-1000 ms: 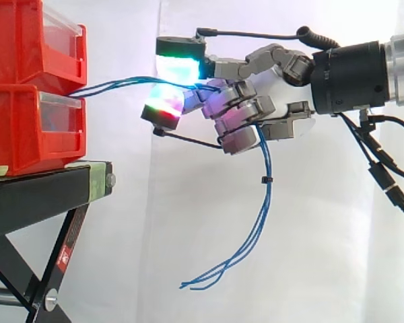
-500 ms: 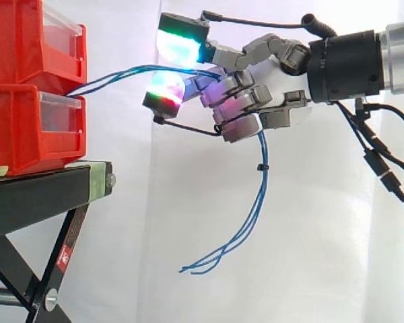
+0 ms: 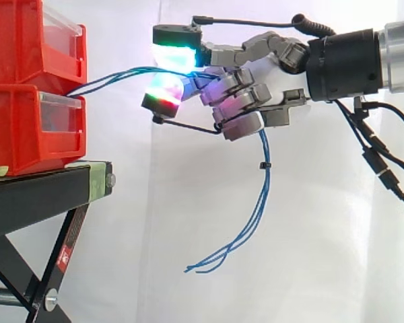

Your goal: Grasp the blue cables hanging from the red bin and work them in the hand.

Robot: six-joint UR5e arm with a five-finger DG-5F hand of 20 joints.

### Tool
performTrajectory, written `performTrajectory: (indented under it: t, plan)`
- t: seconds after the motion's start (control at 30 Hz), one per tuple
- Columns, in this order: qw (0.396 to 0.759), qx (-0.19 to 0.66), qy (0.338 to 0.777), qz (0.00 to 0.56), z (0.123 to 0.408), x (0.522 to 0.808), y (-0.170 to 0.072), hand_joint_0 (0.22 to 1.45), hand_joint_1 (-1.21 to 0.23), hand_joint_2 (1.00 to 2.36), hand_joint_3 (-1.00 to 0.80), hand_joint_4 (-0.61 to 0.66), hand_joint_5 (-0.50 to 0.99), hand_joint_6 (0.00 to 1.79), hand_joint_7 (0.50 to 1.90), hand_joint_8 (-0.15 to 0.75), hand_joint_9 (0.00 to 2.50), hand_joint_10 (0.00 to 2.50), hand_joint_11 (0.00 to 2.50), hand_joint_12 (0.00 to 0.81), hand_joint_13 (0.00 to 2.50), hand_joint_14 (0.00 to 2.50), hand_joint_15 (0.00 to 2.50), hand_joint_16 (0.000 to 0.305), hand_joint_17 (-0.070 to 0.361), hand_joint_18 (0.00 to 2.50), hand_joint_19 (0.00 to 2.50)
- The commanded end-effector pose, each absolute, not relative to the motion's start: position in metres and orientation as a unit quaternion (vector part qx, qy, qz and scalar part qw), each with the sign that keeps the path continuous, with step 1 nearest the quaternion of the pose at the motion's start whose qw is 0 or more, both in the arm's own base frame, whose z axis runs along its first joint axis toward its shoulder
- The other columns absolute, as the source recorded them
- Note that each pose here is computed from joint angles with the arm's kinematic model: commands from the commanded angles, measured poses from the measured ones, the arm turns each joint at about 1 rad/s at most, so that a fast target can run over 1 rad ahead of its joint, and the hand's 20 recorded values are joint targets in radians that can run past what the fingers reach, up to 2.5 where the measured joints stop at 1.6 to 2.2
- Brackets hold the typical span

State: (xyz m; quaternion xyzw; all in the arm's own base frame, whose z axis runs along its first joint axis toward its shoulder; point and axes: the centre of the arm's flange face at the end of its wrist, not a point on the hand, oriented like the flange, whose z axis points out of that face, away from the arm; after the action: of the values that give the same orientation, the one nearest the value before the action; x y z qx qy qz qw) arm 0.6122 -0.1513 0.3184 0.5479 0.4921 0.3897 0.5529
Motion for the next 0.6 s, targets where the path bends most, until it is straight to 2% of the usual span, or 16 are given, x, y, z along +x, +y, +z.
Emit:
performTrajectory:
  t: [0.0, 0.07, 0.1, 0.17, 0.23, 0.33, 0.4, 0.57]
  plan:
    - [0.556, 0.544, 0.492, 0.39, 0.3195, 0.6125, -0.1523, 0.85, -0.66, 1.02, -0.28, 0.24, 0.53, 0.0, 1.41, 0.327, 1.06, 2.5, 2.0, 0.428, 1.41, 1.82, 1.36, 0.066, 0.148, 1.56, 1.16]
    - [0.557, 0.541, 0.495, 0.39, 0.3198, 0.6129, -0.1518, 0.83, -0.64, 1.01, -0.34, 0.27, 0.49, 0.0, 1.4, 0.357, 0.98, 2.5, 2.11, 0.451, 1.37, 1.91, 1.31, 0.073, 0.164, 1.59, 1.14]
    - [0.558, 0.537, 0.498, 0.39, 0.3199, 0.6132, -0.1512, 0.82, -0.64, 1.01, -0.38, 0.27, 0.48, 0.0, 1.4, 0.364, 0.95, 2.5, 2.07, 0.462, 1.37, 1.93, 1.3, 0.073, 0.165, 1.59, 1.15]
    - [0.559, 0.529, 0.507, 0.388, 0.319, 0.6135, -0.1507, 0.81, -0.64, 1.01, -0.43, 0.27, 0.47, 0.0, 1.42, 0.368, 0.91, 2.5, 2.17, 0.459, 1.33, 1.99, 1.32, 0.073, 0.163, 1.57, 1.18]
    - [0.563, 0.514, 0.524, 0.381, 0.3202, 0.6133, -0.1497, 0.8, -0.66, 1.01, -0.55, 0.26, 0.43, 0.0, 1.44, 0.367, 0.82, 2.5, 2.19, 0.454, 1.26, 2.08, 1.32, 0.068, 0.153, 1.51, 1.18]
    - [0.568, 0.505, 0.532, 0.374, 0.3197, 0.6132, -0.15, 0.8, -0.7, 1.01, -0.62, 0.24, 0.36, 0.07, 1.42, 0.358, 0.73, 2.5, 2.25, 0.428, 1.17, 2.13, 1.36, 0.06, 0.135, 1.43, 1.23]
    - [0.569, 0.503, 0.532, 0.373, 0.3199, 0.6133, -0.15, 0.81, -0.72, 1.01, -0.64, 0.24, 0.32, 0.13, 1.39, 0.36, 0.71, 2.5, 2.31, 0.431, 1.15, 2.16, 1.36, 0.06, 0.134, 1.42, 1.23]
    - [0.569, 0.504, 0.532, 0.372, 0.3197, 0.6129, -0.1509, 0.88, -0.77, 1.02, -0.53, 0.2, 0.23, 0.31, 1.3, 0.359, 0.65, 2.5, 2.34, 0.426, 1.1, 2.25, 1.35, 0.057, 0.128, 1.4, 1.25]
